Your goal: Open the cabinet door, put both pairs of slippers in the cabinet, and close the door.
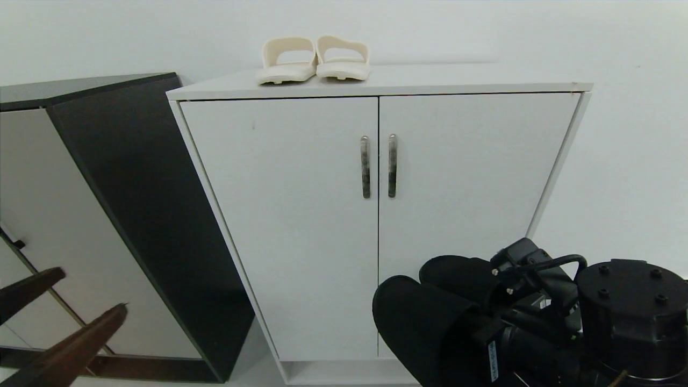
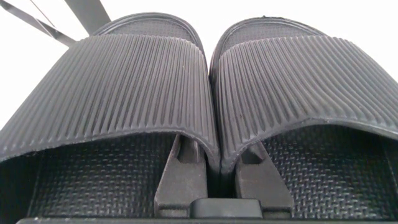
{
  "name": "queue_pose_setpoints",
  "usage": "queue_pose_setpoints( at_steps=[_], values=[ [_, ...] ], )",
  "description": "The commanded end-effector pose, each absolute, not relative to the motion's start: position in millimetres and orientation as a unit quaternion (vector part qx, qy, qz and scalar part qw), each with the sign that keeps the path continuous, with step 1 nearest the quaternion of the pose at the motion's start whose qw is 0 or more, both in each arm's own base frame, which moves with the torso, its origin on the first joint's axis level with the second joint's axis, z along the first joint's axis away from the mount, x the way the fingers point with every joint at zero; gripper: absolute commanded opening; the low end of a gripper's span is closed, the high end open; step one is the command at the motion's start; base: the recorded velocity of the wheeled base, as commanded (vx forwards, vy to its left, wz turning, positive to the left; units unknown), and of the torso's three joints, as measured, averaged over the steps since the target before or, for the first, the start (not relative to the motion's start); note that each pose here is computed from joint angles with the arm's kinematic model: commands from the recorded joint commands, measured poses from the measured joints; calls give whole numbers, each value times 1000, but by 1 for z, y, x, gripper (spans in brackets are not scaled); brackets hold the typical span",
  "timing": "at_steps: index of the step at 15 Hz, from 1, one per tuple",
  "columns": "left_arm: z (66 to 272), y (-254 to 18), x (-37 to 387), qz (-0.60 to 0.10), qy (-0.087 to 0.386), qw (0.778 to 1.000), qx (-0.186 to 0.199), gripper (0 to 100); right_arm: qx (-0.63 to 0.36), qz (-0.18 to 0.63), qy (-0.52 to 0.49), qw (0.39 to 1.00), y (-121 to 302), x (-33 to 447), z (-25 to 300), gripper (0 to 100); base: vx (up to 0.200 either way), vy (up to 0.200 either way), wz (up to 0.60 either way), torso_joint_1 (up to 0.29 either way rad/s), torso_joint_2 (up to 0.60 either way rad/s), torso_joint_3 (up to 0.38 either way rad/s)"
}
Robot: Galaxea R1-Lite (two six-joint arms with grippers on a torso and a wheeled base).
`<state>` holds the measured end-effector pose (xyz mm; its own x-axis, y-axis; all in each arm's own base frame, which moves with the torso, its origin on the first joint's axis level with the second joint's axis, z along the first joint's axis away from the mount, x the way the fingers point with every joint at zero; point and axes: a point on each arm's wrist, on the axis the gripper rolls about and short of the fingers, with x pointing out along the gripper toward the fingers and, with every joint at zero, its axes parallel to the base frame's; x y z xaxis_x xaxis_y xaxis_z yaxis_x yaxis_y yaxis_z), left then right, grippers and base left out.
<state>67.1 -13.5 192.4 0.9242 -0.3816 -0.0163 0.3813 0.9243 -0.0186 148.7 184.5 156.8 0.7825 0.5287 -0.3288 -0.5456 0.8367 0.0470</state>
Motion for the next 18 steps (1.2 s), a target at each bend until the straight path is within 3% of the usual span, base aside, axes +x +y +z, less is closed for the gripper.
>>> queue_pose_setpoints(
  at_steps=[1,5,8,9,12,15,18],
  values=[
    [205,-52,123,-321,64,945,-5,100,-23,285,163,944,184,148,159,0,0,0,0,-2,105,100],
    [237,-138,160,-397,47,917,-10,100,-22,289,161,944,183,146,160,0,0,0,0,-1,14,10],
    [245,-182,192,-421,47,906,-13,100,-22,309,168,936,184,143,158,0,0,0,0,0,0,0],
    [247,-195,205,-422,52,905,-30,100,-24,312,170,934,184,142,156,0,0,0,0,0,0,0],
    [261,-216,225,-469,53,879,-72,100,-26,348,180,920,182,133,153,0,0,0,0,0,0,0],
    [262,-230,239,-483,54,871,-73,100,-24,367,174,914,183,130,156,0,0,0,0,0,0,0],
    [260,-236,249,-523,73,844,-93,100,-27,369,167,914,182,130,154,0,0,0,0,0,0,0]
  ],
)
